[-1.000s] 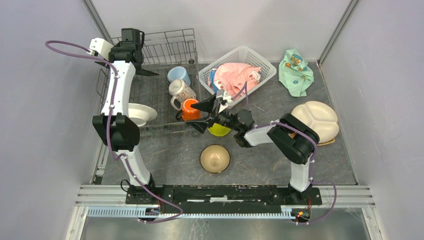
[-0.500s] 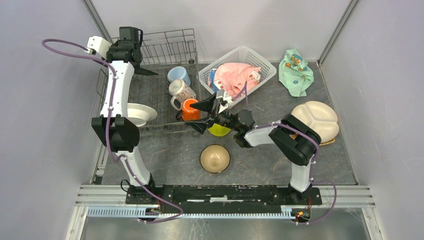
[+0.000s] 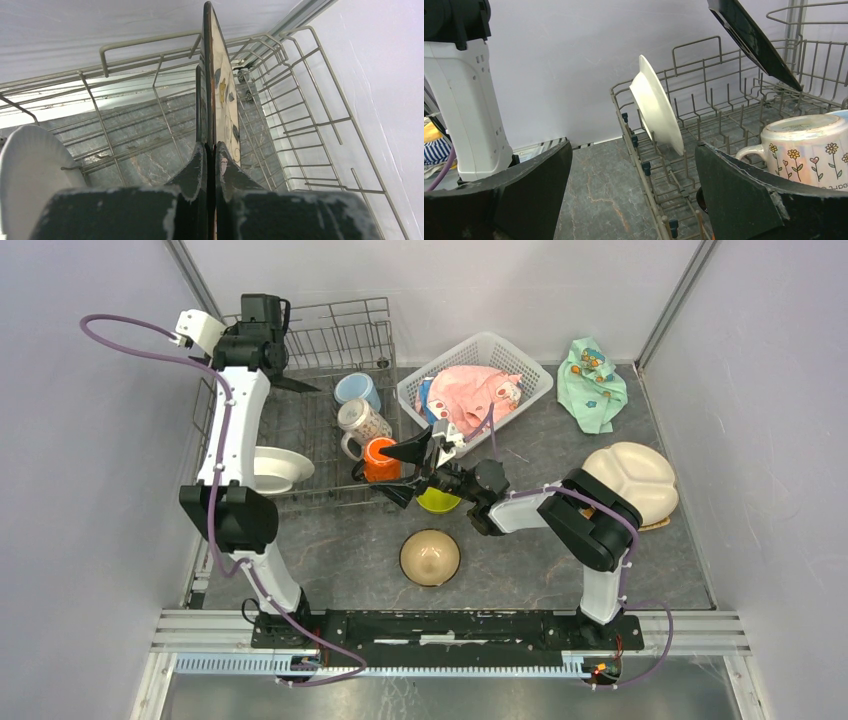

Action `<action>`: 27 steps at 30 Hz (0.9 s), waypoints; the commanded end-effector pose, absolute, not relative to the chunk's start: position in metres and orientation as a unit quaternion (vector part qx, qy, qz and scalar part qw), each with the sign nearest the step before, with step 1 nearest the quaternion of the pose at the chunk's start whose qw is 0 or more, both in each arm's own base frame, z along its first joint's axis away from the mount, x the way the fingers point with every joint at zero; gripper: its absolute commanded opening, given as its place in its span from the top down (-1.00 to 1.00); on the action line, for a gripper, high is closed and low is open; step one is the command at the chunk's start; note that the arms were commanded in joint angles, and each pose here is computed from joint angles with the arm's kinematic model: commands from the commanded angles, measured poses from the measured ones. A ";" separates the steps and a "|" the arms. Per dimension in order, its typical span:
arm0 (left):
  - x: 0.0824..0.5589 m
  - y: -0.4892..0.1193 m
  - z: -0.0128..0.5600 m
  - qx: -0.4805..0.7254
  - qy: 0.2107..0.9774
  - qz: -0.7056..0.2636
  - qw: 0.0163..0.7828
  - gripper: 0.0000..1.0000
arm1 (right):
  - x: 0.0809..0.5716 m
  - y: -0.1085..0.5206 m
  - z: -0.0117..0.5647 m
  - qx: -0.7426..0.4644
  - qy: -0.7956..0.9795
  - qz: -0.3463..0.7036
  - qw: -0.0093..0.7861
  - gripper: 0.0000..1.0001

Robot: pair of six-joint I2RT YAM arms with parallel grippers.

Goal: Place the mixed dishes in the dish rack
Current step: Insert the plate into the dish rack.

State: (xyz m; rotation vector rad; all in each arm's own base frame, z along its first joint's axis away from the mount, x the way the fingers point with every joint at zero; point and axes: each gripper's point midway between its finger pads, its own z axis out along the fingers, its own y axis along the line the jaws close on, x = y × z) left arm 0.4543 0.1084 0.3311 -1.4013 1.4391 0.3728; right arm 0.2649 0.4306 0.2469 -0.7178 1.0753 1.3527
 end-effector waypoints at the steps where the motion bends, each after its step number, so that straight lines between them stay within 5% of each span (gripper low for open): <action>1: 0.422 0.128 0.430 -0.635 0.446 0.094 0.623 0.96 | 0.224 0.394 0.352 -0.295 0.242 0.593 0.709 -0.96; 27: 0.457 0.140 0.388 -0.645 0.453 0.139 0.599 0.96 | 0.225 0.394 0.347 -0.301 0.245 0.584 0.713 -0.96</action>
